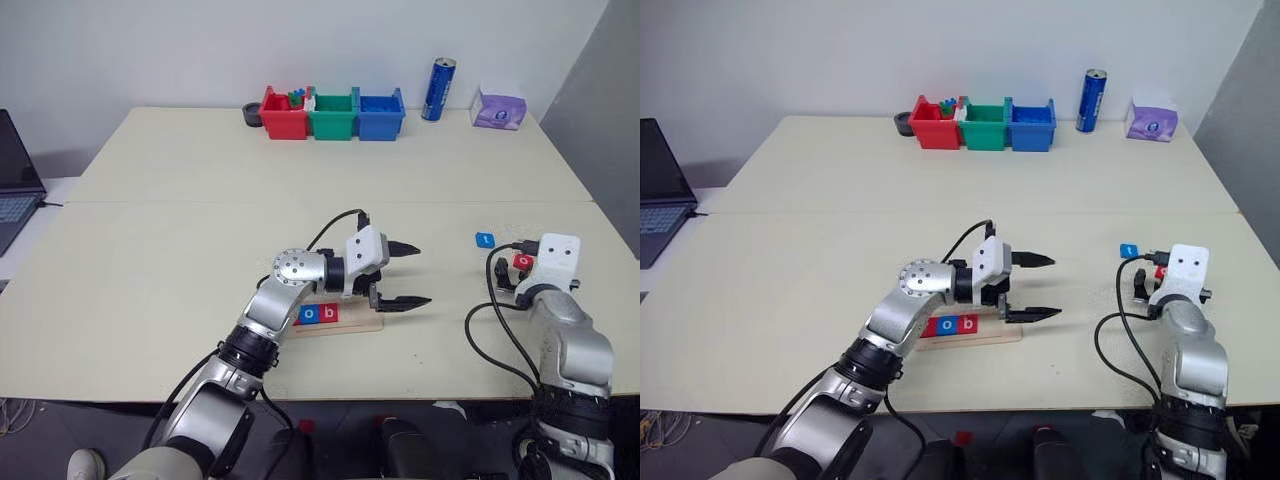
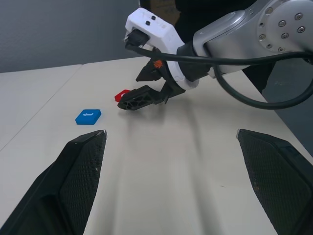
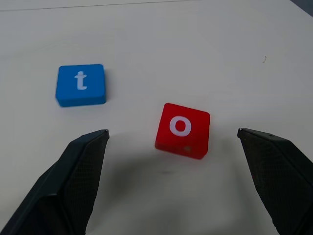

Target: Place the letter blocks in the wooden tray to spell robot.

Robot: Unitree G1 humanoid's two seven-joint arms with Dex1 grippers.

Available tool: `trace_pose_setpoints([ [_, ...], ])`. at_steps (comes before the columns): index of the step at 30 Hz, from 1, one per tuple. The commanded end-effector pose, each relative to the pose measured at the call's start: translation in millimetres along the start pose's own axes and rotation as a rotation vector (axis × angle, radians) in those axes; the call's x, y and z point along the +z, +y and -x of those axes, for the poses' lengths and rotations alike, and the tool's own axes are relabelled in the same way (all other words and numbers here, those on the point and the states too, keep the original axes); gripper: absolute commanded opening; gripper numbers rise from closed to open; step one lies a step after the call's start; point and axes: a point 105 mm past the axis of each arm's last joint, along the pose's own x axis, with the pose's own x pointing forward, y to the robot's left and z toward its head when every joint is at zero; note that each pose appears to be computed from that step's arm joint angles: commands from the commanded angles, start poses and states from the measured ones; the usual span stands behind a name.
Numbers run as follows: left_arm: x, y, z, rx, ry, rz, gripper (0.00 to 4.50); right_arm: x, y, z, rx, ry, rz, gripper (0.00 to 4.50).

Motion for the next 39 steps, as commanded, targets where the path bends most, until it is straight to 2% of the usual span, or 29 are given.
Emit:
trace_pose_setpoints([
  [1,11,3,-5,0.0,-0.019,-0.051,4.5,5,-12,-9,-0.061,-0.028,-0.014,4.48],
  [7,12,5,-3,0.005,-0.021,-0.053,4.5,-6,-25,-18,-0.136,0.026,-0.089,4.48],
  [18,11,7,-1,0.002,-0.014,-0.059,4.5,-23,8,-8,-0.063,0.081,-0.098,4.48],
  [21,12,8,0,-0.001,-0.019,-0.063,4.5,-29,5,-7,-0.073,0.098,-0.113,3.91],
  [28,13,8,2,0.004,-0.025,-0.06,4.5,-32,-1,-8,-0.079,0.097,-0.1,1.45],
  [35,13,7,4,-0.001,-0.023,-0.065,4.5,-29,5,-8,-0.039,0.101,-0.061,1.45],
  [39,14,-1,16,-0.037,-0.01,-0.076,4.5,-19,23,6,0.072,0.095,-0.003,1.45],
])
